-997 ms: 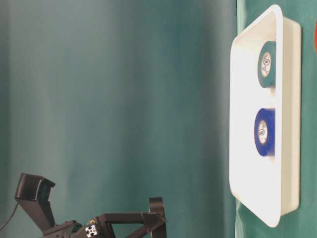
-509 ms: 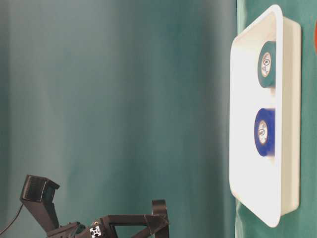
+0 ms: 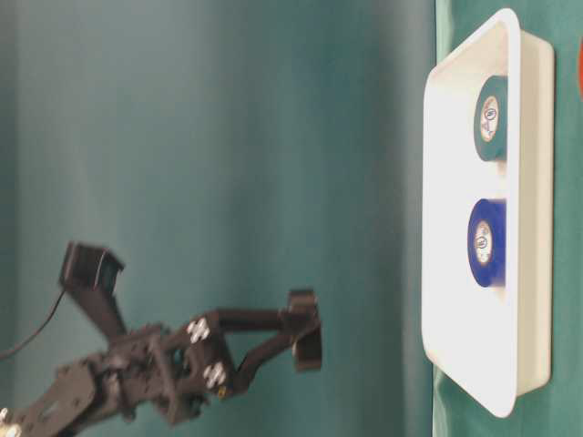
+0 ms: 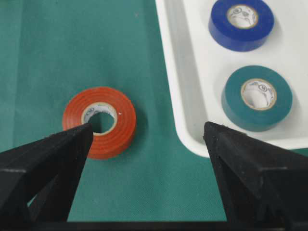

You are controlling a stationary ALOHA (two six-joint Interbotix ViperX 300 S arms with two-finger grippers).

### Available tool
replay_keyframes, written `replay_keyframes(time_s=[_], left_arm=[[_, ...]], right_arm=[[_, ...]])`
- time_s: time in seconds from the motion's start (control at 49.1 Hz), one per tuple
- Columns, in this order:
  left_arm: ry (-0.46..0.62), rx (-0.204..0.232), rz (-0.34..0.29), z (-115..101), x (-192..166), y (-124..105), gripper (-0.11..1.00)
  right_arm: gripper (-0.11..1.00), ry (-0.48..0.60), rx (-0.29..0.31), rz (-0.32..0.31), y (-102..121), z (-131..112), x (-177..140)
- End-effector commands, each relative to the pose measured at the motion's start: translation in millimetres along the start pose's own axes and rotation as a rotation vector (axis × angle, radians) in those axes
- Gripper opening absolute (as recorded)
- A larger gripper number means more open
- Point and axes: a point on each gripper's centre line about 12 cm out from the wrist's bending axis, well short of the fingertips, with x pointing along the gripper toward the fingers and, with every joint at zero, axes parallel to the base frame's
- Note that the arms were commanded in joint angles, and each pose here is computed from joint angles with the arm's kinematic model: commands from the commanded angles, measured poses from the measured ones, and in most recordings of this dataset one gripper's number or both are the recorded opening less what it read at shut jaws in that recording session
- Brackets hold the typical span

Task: Pick up the tape from a random location and place it into the white case.
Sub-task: 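Carry the black roll over the tray's left corner and lower it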

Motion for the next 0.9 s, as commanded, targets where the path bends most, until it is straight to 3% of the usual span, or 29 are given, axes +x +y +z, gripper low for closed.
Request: replay_keyframes(time_s=[0.0,0.204,0.875], left_arm=[[-0.052,0.008,0.008,18,-9,2,0.19],[-0.056,0.008,0.009,29,-3,4,0.19],[-0.061,0.002,0.010,23,1,5,0.19]], right_arm=[[0.90,-0.018,-0.002,0.002,1,6,0],[0.90,-0.021,-0.002,0.003,1,8,-1],[0.90,-0.018,-0.004,0.002,1,6,0]])
